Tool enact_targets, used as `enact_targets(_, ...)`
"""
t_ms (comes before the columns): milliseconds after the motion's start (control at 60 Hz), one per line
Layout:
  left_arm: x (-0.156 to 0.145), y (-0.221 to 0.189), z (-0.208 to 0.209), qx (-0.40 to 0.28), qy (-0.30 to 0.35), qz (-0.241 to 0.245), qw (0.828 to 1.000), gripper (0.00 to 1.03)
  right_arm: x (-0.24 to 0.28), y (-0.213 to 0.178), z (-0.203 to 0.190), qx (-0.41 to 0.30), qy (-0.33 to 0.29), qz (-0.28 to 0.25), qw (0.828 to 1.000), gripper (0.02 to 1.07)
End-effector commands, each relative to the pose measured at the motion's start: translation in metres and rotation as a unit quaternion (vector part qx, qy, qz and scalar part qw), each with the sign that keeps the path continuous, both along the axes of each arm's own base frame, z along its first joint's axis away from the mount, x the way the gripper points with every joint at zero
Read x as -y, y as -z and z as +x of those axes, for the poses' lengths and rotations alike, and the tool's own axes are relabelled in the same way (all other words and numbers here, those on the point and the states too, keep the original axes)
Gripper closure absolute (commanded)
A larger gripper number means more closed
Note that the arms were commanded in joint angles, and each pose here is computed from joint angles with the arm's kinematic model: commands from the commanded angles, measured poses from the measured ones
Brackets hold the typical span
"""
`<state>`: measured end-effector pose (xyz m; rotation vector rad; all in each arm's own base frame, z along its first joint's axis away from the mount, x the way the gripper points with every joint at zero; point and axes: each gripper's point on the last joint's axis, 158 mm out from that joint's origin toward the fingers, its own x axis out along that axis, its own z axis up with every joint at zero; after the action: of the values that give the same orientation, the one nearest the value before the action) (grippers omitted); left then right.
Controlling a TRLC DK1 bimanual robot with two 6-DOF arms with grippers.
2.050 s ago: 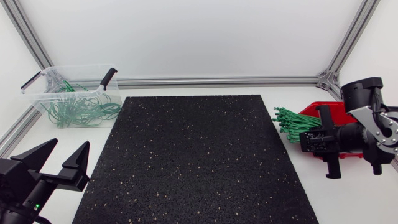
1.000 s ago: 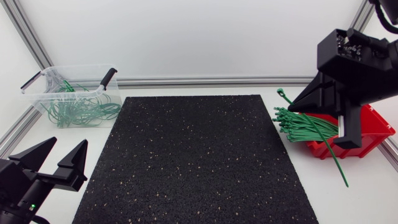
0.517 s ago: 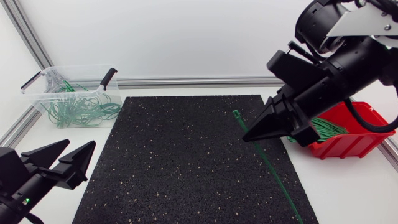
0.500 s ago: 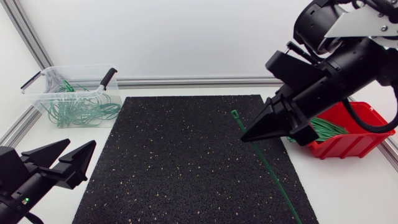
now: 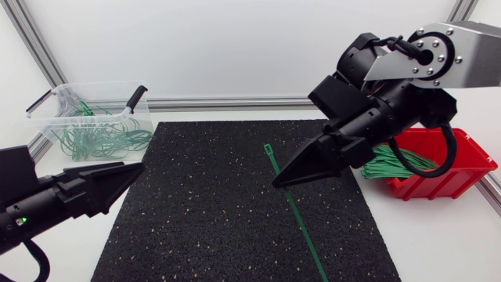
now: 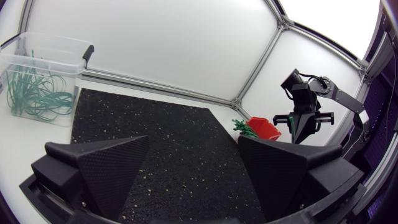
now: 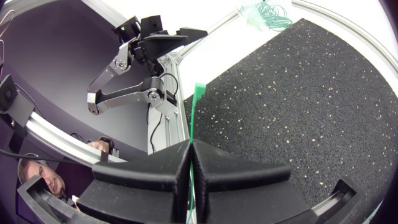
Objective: Take a green cable tie from the red box, thread the tail through the head to close it, then place it in the transparent bin on the left.
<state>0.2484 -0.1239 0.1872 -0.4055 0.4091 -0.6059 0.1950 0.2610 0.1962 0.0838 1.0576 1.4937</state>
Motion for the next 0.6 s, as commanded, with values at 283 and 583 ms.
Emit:
enact_targets(283,0.070,-0.037,-0.019,-0.038,0.186,-0.062,0.980,0.04,-0.016,0.002,0.002,-0.045,-0.006,0.068,0.997,1.01)
enact_targets(583,0.111,-0.070,-0.030,-0.054,0.291,-0.124,0.947,0.04,-0.023,-0.004,-0.003,-0.084,-0.022,0.125,0.988,1.01)
